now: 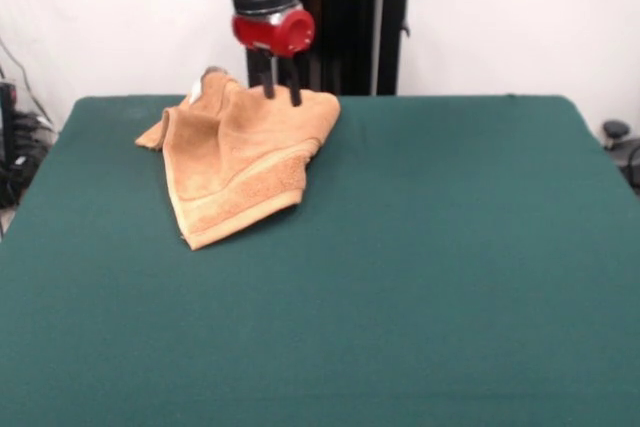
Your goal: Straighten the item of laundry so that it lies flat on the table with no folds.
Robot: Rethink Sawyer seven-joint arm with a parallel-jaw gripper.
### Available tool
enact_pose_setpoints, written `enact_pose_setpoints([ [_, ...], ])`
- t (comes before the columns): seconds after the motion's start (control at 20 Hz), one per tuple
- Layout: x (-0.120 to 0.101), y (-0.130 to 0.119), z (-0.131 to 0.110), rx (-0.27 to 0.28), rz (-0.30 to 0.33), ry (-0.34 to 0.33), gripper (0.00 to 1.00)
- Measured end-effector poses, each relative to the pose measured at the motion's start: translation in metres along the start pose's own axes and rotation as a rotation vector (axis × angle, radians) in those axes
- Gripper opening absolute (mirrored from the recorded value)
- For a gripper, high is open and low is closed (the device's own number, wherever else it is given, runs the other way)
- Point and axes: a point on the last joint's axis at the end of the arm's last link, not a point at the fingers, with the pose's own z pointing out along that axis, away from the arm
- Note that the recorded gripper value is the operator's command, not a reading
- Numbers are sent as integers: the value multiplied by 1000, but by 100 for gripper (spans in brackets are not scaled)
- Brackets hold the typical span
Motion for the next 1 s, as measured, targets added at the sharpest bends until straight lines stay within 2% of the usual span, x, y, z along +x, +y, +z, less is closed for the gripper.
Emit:
enact_pose_setpoints([
  [0.15, 12, 10, 7, -29, -16, 0, 100],
  [0.35, 22, 10, 18, -43, -14, 6, 100],
  [0.5, 36, -3, 32, 4, -25, 23, 100],
  [0.65, 57, -25, 48, 126, -85, 33, 100],
  [0.7, 73, -40, 58, 233, -157, 31, 100],
  [0.75, 79, -46, 62, 283, -198, 26, 100],
  [0.8, 85, -50, 66, 334, -251, 6, 100],
  [0.85, 86, -49, 66, 350, -272, -7, 100],
  [0.95, 94, -40, 67, 407, -367, -74, 100],
  [1.0, 105, -37, 68, 472, -432, -138, 100],
])
